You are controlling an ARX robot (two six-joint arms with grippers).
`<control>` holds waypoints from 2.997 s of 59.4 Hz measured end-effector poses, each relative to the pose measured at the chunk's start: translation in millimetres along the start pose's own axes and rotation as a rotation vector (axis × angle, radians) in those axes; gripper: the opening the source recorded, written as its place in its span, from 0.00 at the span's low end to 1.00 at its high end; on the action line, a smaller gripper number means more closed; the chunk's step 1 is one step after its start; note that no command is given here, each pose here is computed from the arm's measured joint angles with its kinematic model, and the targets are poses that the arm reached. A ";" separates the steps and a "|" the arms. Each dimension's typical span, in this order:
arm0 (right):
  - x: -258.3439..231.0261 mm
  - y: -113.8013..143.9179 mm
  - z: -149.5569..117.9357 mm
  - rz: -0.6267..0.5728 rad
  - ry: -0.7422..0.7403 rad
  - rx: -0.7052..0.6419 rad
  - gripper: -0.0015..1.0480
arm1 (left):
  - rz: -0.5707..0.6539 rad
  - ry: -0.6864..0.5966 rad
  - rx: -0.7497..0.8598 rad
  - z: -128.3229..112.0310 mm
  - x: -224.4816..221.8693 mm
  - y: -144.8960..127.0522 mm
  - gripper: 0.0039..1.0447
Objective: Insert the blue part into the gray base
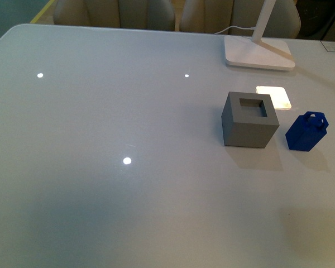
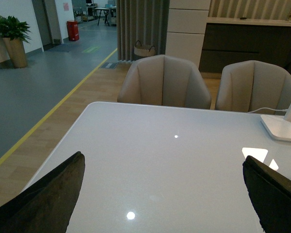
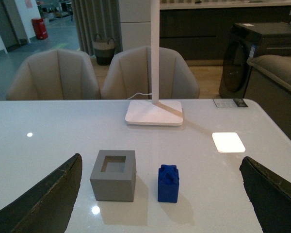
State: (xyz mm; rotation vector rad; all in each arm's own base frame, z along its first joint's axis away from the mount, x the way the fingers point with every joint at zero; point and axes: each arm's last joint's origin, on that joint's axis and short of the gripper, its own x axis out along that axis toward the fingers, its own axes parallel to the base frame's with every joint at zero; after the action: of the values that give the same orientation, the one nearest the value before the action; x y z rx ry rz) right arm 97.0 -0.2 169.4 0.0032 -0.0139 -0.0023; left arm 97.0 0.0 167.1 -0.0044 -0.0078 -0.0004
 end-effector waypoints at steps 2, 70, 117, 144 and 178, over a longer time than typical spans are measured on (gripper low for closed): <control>0.0 0.0 0.0 0.000 0.000 0.000 0.91 | 0.000 0.000 0.000 0.0 0.0 0.0 0.93; 158.2 -17.3 22.9 0.014 0.677 -0.026 0.91 | 0.000 0.000 0.000 0.0 0.0 0.0 0.93; 296.8 -34.6 -93.6 -0.129 1.012 0.147 0.91 | 0.000 0.000 0.000 0.0 0.0 0.0 0.93; 326.1 -24.5 -113.1 -0.145 1.038 0.173 0.91 | -0.001 0.000 0.000 0.0 0.0 0.0 0.93; 320.8 -22.3 -118.4 -0.136 1.069 0.180 0.42 | 0.000 0.000 0.000 0.0 0.0 0.0 0.93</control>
State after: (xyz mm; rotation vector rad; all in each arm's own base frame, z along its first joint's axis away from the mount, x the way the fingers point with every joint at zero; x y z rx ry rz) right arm 419.4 -22.8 55.5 0.1853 1.0551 -0.1344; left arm 97.0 -0.1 167.1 -0.0044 -0.0082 -0.0008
